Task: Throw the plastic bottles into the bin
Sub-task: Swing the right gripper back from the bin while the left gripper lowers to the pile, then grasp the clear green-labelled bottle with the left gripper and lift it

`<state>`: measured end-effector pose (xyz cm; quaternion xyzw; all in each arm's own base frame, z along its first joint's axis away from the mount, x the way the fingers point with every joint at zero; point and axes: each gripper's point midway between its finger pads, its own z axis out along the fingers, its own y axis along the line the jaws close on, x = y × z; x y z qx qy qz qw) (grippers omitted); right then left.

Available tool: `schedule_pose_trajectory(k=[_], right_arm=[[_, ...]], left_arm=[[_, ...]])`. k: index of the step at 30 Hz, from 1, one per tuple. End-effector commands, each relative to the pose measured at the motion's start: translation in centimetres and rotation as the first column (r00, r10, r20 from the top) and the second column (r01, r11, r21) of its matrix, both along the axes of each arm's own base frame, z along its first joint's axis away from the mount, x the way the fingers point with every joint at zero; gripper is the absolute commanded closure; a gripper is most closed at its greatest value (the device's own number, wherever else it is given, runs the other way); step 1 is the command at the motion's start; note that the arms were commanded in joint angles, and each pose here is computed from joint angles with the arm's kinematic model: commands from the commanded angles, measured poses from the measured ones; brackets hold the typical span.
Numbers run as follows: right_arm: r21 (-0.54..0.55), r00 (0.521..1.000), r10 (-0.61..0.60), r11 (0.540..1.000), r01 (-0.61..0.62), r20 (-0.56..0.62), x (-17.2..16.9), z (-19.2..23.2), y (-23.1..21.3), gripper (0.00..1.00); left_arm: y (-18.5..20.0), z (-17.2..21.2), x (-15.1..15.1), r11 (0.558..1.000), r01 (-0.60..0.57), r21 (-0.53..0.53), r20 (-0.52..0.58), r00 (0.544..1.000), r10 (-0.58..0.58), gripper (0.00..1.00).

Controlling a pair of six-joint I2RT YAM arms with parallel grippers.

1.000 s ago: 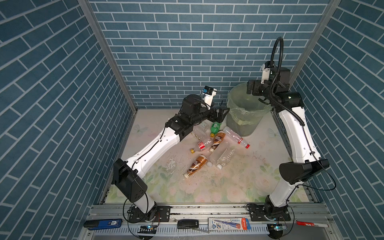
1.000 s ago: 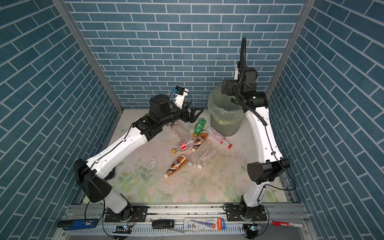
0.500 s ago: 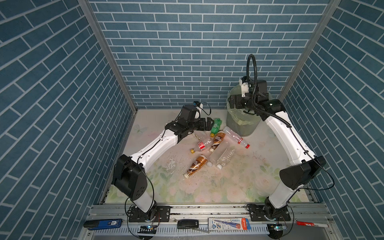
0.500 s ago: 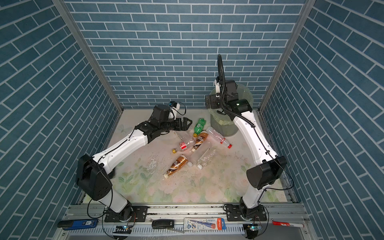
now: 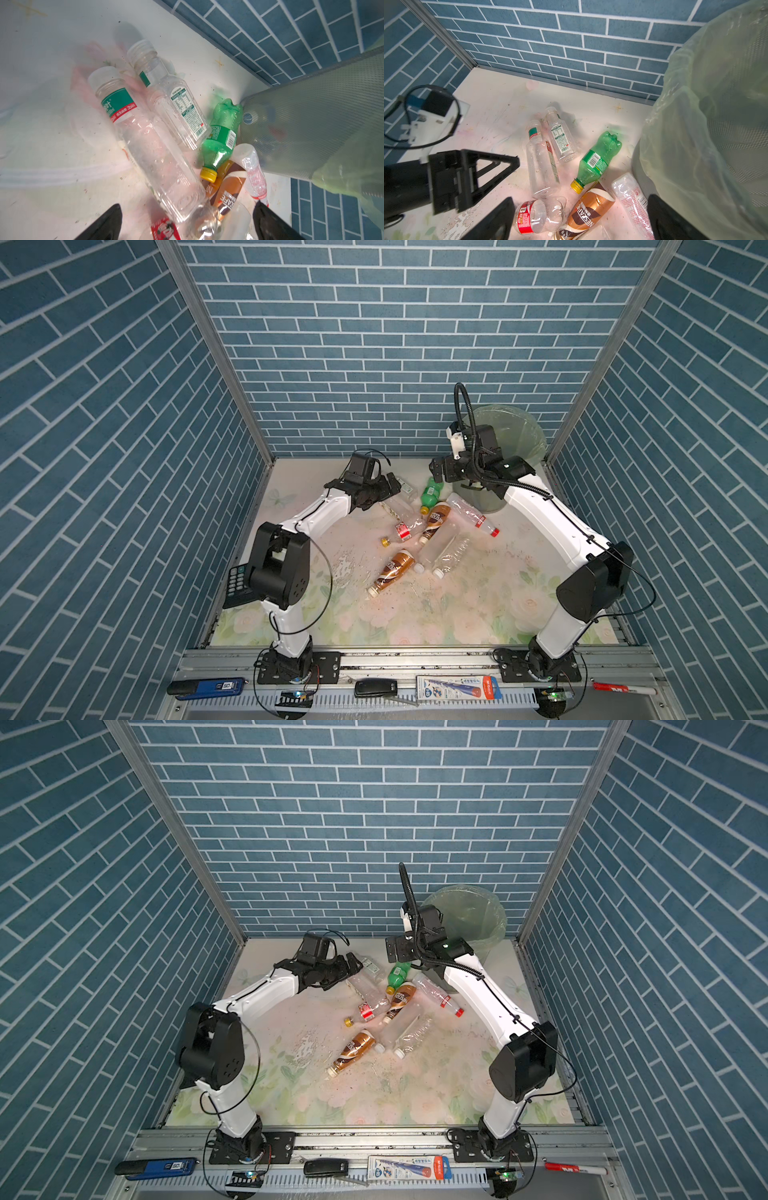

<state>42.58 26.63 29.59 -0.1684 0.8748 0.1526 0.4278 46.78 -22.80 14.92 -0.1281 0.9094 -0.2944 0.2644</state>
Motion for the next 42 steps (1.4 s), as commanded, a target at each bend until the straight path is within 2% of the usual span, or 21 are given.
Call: schedule_pose_trajectory(k=[1,7,13,28,42], right_arm=[[0.045,1.0,0.003,0.999,-0.004,0.013,-1.0,0.7,0.3,0.01],[0.032,1.0,-0.007,0.999,0.007,0.02,-1.4,0.1,-0.2,0.01],[0.044,0.999,-0.008,0.999,0.006,0.042,-1.5,0.4,-0.3,0.01],[0.037,0.998,0.003,0.999,-0.006,0.064,-1.5,0.7,-0.4,0.01],[0.034,0.998,0.005,0.999,-0.007,0.06,-1.5,0.2,-0.3,0.01]], left_arm=[[-0.3,-1.6,0.6,1.0,-0.018,0.003,-0.069,0.997,0.018,0.01],[-0.2,-4.3,1.7,0.994,0.015,0.111,-0.142,0.99,0.001,0.01],[0.3,-6.1,1.9,0.985,0.021,0.171,-0.172,0.985,0.009,0.01],[-0.3,-8.5,2.6,0.982,0.022,0.19,-0.199,0.98,0.017,0.01],[1.6,-10.0,1.3,0.965,0.034,0.261,-0.222,0.975,0.025,0.18]])
